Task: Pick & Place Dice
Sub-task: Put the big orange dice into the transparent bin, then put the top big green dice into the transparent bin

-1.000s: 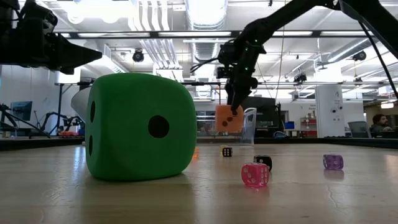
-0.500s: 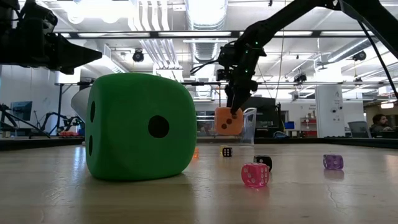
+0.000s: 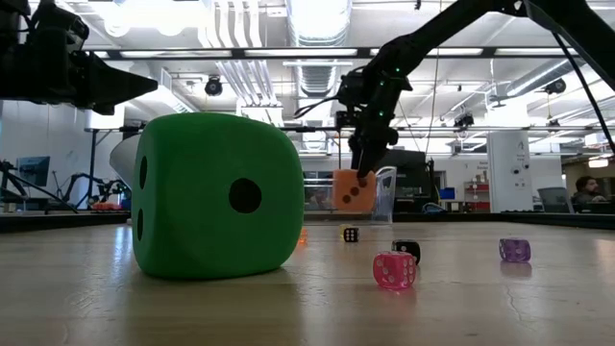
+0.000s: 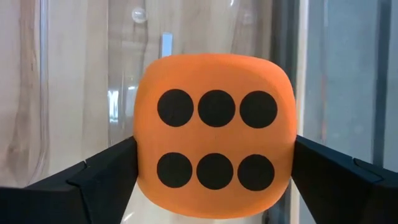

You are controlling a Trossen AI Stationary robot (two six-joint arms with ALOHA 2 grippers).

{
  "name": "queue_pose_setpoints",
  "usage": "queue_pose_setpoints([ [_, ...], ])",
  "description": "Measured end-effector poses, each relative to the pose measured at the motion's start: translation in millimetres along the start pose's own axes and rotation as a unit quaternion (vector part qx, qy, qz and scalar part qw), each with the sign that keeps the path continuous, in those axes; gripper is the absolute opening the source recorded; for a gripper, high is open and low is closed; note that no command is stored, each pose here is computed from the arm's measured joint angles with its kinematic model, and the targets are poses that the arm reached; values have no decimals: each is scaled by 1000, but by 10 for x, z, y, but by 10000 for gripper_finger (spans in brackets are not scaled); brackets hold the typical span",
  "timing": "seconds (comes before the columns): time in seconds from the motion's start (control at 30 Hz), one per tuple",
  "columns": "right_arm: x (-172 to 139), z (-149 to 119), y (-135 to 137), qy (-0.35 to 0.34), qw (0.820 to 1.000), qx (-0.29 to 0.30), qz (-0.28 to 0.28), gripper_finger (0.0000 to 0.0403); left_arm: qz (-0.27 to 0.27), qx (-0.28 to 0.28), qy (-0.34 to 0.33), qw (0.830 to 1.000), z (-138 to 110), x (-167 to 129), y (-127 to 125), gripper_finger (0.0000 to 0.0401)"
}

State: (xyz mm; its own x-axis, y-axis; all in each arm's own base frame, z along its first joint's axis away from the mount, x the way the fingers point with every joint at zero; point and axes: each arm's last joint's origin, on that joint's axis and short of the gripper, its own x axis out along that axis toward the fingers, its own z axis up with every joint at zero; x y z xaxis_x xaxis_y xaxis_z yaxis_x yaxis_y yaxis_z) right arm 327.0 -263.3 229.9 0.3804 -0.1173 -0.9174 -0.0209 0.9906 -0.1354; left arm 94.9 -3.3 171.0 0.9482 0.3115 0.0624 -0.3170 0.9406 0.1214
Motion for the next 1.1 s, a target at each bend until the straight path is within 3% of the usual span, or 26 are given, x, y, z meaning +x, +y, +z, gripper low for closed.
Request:
queue_pose_setpoints([
  [0.57,-35,9,-2,1,1000,11,-9,400,0,0,0,1000,-1,0,0,10],
  [0.8,-512,90,58,-51,998,14,-39,400,0,0,0,1000,0,0,0,10],
  [1.1,-1147,179,434,-117,991,5,-60,400,0,0,0,1000,-1,0,0,10],
])
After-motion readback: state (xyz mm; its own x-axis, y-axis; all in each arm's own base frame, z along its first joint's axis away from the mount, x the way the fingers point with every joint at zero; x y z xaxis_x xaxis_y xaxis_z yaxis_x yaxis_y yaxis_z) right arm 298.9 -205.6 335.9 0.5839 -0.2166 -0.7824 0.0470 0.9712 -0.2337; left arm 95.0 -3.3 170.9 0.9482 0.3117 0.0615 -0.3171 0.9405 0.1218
